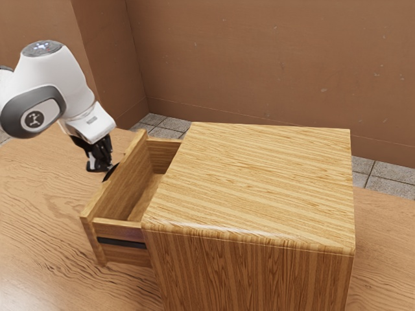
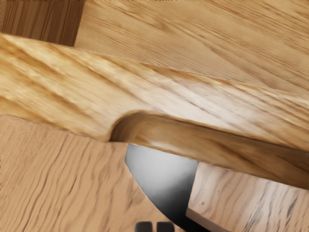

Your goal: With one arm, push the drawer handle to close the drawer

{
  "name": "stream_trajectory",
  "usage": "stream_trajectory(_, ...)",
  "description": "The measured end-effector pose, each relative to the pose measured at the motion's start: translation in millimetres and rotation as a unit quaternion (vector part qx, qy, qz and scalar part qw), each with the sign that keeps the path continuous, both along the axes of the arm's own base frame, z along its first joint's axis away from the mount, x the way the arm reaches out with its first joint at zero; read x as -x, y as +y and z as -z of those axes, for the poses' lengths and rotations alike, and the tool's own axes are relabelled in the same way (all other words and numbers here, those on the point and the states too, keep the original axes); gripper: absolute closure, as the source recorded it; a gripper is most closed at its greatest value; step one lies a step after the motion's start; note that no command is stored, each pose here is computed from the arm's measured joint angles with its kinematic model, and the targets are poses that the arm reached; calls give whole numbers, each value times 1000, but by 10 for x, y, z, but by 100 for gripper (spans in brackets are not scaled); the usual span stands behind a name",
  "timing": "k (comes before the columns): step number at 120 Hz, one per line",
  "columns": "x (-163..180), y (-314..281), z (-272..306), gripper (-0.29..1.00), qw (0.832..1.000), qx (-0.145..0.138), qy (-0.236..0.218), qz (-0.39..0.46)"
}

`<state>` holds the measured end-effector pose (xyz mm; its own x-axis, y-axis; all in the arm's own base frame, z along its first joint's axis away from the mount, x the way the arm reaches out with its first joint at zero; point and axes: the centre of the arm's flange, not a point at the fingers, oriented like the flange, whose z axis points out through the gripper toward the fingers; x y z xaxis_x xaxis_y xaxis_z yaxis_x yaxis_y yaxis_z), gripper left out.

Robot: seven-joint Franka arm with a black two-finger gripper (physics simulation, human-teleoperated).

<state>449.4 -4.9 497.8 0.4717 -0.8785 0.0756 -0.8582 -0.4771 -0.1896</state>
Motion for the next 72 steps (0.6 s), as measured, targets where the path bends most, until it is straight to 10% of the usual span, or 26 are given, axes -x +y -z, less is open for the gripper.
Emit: stream_trajectory(72,-54,-439,64,79,999,9,-8,46)
